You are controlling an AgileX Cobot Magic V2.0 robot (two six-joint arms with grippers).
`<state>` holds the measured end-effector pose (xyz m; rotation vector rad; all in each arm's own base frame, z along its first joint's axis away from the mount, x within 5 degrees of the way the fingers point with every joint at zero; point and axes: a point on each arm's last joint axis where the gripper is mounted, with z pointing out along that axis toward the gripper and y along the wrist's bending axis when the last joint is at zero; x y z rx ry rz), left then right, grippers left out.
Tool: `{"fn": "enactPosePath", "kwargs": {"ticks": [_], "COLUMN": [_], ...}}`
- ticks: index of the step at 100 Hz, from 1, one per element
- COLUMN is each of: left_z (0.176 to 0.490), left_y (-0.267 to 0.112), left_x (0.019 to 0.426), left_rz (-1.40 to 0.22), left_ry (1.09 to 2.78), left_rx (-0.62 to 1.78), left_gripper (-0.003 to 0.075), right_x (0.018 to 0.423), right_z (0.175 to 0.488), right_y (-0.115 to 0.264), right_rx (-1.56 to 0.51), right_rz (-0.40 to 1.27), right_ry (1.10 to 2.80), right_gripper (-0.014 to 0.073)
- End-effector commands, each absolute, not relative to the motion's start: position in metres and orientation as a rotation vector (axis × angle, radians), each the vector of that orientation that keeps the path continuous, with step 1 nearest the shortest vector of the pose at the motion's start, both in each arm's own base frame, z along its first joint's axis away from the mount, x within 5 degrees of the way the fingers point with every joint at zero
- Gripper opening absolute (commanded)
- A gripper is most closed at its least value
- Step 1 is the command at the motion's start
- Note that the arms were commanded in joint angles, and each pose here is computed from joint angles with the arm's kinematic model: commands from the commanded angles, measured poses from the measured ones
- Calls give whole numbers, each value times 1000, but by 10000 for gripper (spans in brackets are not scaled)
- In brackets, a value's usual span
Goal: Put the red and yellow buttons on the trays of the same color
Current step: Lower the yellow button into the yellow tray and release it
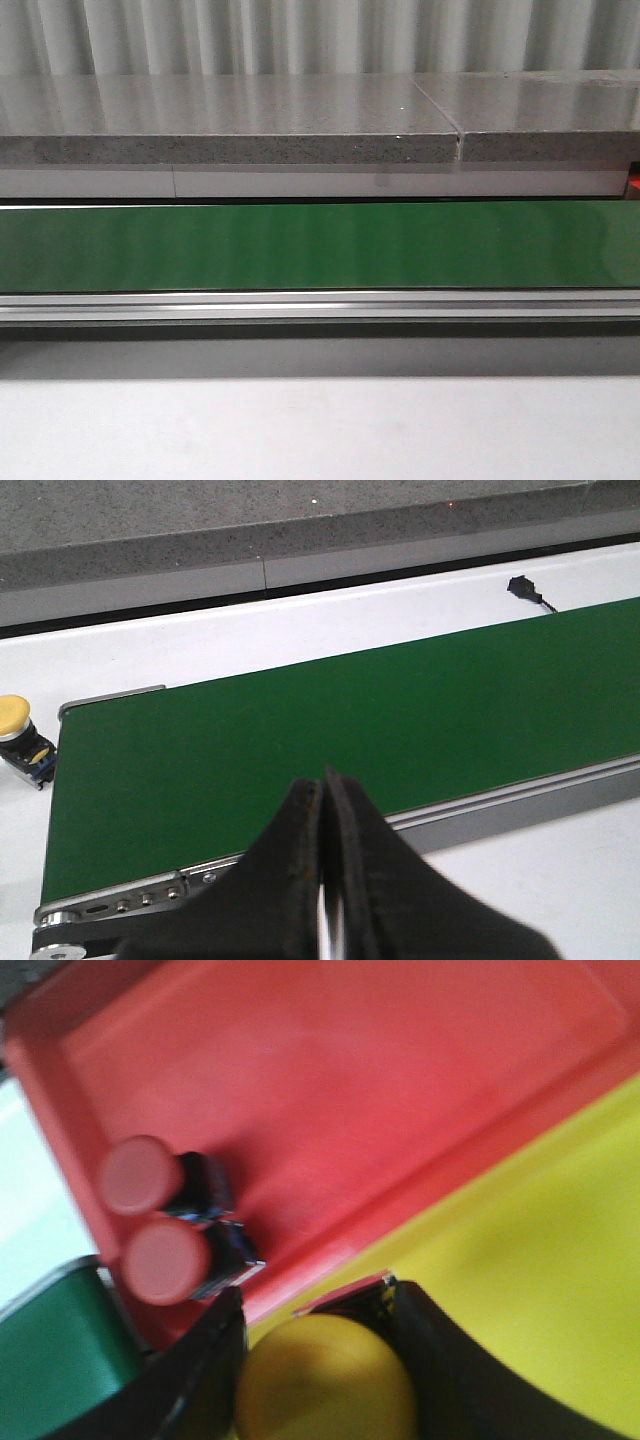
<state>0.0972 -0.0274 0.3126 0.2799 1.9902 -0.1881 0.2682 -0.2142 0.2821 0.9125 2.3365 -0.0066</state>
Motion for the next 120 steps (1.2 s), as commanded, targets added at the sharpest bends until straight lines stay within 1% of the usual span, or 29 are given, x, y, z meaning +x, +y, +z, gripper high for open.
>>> {"fn": "enactPosePath", "kwargs": {"ticks": [1,17,44,66,71,76,86,93,98,109,120], "left_z": [326,326,326,326,326,326,326,326,326,326,326], "left_y": [-28,-28,-28,-28,-28,-28,-28,-28,-28,-28,-28], "left_x": [99,99,99,99,99,99,99,99,99,99,100], "left_rz": [-205,-205,-205,-205,-205,-205,-205,-205,-205,-205,-204], "left_ry": [1901,1901,1901,1901,1901,1901,1901,1901,1901,1901,1903], "left_rx": [263,263,263,263,263,263,263,263,263,263,263], "left_gripper": [-20,-20,-20,-20,-20,-20,-20,-20,-20,-20,-20], "right_x": [262,263,276,281,281,281,282,282,282,280,277], "right_z": [298,277,239,217,216,216,216,216,218,227,244], "right_y": [-219,-222,-233,-239,-239,-239,-239,-239,-238,-238,-234], "right_rx": [921,950,1024,1053,1056,1056,1062,1070,1067,1053,1015], "right_rz": [-69,-77,-27,-14,-10,-9,-6,4,2,-15,-39], "right_ry": [2214,2222,2267,2300,2305,2306,2295,2289,2284,2257,2226], "right_gripper": [146,146,146,158,193,258,446,534,555,556,556]}}
